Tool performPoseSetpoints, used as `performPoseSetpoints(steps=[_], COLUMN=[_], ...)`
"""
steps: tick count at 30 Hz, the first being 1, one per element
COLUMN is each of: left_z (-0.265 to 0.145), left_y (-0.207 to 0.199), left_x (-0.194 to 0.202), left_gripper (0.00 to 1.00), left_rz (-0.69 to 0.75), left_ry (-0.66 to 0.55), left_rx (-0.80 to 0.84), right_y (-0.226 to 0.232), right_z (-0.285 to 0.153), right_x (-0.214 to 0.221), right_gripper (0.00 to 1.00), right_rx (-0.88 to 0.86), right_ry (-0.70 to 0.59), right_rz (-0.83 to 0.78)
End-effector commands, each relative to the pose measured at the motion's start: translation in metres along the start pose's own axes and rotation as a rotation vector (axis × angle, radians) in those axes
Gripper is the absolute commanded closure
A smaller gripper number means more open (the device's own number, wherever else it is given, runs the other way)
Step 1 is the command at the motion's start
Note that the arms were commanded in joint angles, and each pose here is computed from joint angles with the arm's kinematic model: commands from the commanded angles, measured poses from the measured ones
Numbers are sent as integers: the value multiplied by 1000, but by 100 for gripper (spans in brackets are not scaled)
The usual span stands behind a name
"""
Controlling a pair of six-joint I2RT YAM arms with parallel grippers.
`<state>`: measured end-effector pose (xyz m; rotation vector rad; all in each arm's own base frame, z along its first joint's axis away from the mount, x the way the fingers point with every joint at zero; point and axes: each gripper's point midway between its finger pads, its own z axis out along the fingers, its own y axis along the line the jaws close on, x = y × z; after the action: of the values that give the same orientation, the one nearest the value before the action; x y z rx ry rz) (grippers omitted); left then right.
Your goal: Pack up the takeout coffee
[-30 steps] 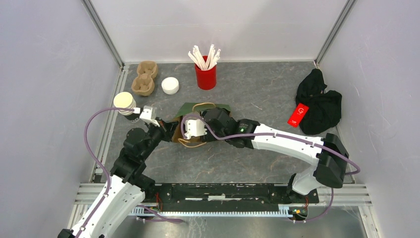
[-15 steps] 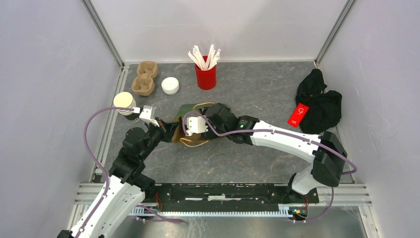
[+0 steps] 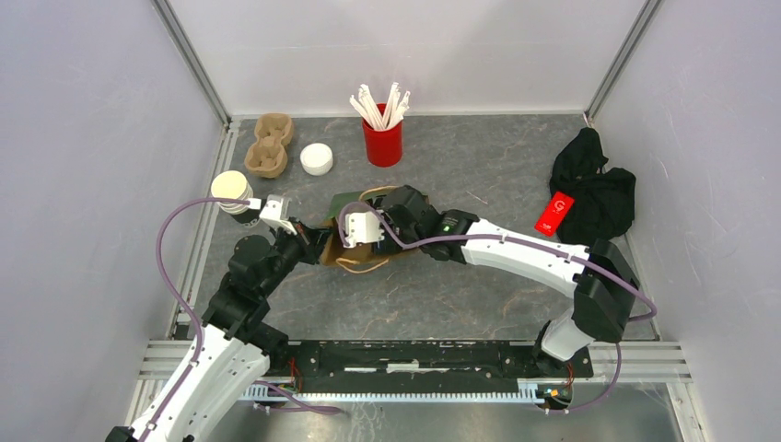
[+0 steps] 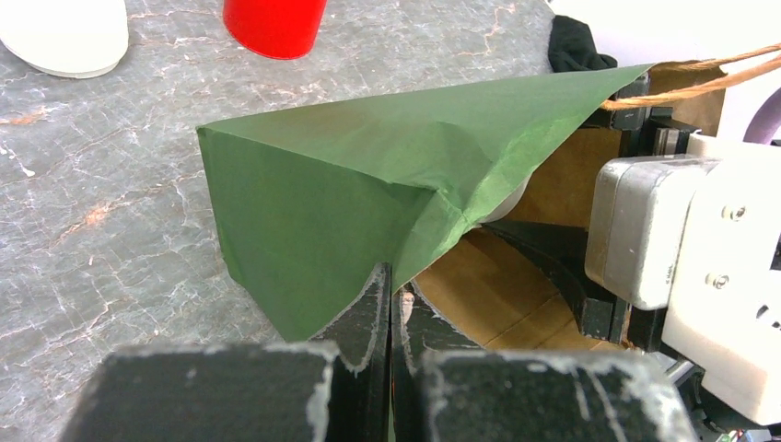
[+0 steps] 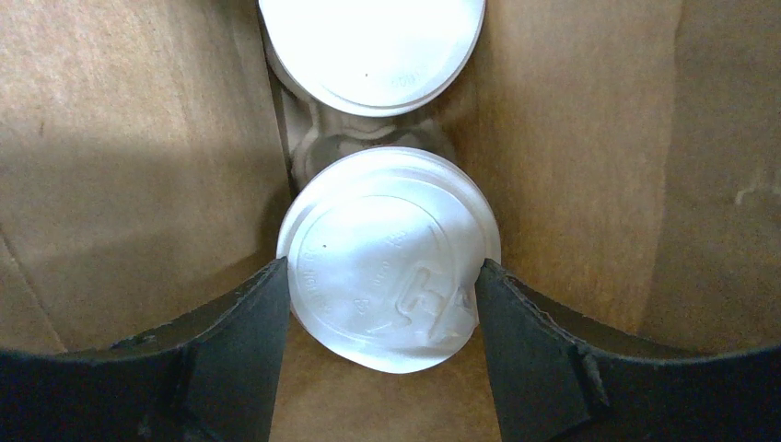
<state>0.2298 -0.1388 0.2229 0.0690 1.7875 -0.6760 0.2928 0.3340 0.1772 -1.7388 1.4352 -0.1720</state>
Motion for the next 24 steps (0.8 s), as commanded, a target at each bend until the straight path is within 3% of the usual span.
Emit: performPoseSetpoints(steps=[1,14,24], left_z=[-4,-6,-9], left_y=[-9,-3,-3], left_x=[-8,-5,-7], left_gripper=[98,98,98], left_rz=[-50,-50,-50], left_ry=[4,11,3], left_rx=[14,-18,-19], right_y=[-25,-36,-20], right_z=[-9,-23,-8], right_x=[-20,-23,-11], right_gripper=[57,58,58], right_rx=[55,96,70], right_ry=[-92,-143,-112], right_rz=[61,116,96])
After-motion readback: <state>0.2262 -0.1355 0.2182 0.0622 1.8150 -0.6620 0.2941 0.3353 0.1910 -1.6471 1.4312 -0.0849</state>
